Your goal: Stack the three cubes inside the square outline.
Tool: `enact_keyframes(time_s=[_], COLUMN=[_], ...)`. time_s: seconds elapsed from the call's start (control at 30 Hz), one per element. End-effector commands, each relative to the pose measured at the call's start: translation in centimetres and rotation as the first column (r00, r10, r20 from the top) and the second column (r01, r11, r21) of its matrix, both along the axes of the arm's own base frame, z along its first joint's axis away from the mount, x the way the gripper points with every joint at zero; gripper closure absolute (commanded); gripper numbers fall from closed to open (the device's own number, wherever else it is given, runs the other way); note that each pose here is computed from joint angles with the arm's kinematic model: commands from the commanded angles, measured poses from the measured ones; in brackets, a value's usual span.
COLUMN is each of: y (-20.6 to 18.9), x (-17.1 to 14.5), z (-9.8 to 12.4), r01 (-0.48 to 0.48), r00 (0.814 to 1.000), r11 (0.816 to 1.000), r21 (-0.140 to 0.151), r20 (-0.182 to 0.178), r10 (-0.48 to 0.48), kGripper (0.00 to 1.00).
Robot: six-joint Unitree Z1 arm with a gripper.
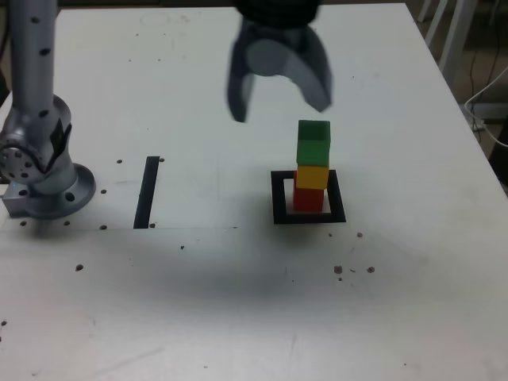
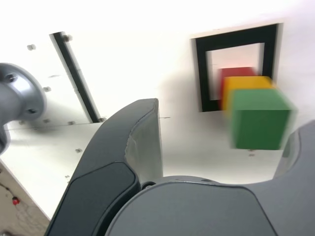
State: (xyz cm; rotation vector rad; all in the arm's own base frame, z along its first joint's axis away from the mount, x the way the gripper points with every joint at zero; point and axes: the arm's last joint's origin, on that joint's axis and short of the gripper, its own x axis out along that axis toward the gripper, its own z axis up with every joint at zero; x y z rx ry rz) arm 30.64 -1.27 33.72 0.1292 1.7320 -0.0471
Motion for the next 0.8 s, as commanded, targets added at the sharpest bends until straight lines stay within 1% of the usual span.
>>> enact_keyframes(time_s=[0.0, 0.17, 0.3, 0.47, 0.77], y=[0.3, 0.7, 0.8, 0.7, 0.6], x=[-2.0, -6.0, -8.4, -10.6, -13.7], z=[0.7, 0.9, 0.2, -1.6, -5.5], r01=[-0.018, -0.049, -0.064, -0.078, -0.095], r00=[1.000, 0.999, 0.997, 0.995, 0.991], r11=[1.000, 0.999, 0.998, 0.996, 0.993], r21=[0.000, -0.002, -0.010, -0.031, -0.067], r20=[-0.003, -0.019, -0.039, -0.065, -0.104], r10=[0.018, 0.049, 0.064, 0.076, 0.087], kGripper=[0.03, 0.03, 0.03, 0.03, 0.03])
